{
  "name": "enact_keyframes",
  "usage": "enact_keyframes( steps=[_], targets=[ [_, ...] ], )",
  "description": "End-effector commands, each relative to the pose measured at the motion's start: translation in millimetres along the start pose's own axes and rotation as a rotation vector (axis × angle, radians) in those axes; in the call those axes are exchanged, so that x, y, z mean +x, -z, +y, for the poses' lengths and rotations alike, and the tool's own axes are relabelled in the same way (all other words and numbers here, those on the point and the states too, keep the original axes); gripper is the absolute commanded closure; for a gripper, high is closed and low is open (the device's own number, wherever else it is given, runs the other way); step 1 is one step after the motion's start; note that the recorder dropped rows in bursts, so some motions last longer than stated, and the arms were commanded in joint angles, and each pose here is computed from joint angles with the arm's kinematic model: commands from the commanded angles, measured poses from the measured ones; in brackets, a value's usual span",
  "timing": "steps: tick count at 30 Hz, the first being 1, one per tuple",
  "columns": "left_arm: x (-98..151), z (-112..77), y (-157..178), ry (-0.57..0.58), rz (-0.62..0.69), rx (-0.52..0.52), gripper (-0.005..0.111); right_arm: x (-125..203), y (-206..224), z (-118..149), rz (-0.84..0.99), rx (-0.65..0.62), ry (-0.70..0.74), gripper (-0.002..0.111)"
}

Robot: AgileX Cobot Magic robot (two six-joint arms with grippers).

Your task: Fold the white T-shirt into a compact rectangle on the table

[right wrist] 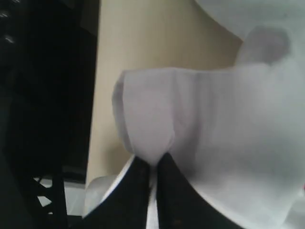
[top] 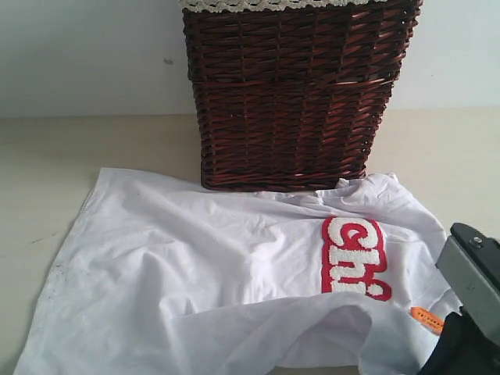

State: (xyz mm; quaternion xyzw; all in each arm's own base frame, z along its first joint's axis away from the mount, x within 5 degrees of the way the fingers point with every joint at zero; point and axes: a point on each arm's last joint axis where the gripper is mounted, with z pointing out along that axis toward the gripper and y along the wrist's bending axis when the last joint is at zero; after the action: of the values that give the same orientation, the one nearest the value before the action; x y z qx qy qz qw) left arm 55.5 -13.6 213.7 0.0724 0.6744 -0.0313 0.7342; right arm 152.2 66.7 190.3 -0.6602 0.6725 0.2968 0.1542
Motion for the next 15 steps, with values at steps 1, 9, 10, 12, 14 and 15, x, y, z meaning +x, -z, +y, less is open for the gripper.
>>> enact_keyframes(
  steps=[1,9,10,12,14,15],
  targets=[
    [0.7,-0.2,0.4,0.007,-0.003,0.0,0.029,-11.6,6.8,10.1,-0.074,0.016,0.022,0.108],
    [0.7,-0.2,0.4,0.007,-0.003,0.0,0.029,-13.2,7.4,10.2,-0.091,0.019,-0.095,0.108],
    [0.7,-0.2,0.4,0.007,-0.003,0.0,0.029,-13.2,7.4,10.2,-0.091,0.018,-0.12,0.108],
    [0.7,-0.2,0.4,0.007,-0.003,0.0,0.029,-13.4,7.6,10.4,-0.091,0.018,-0.154,0.108],
    [0.7,-0.2,0.4,0.007,-0.003,0.0,0.029,-13.4,7.6,10.5,-0.092,0.017,-0.17,0.108],
    [0.7,-0.2,0.4,0.007,-0.003,0.0,0.029,-13.5,7.7,10.5,-0.092,0.018,-0.169,0.108]
  ],
)
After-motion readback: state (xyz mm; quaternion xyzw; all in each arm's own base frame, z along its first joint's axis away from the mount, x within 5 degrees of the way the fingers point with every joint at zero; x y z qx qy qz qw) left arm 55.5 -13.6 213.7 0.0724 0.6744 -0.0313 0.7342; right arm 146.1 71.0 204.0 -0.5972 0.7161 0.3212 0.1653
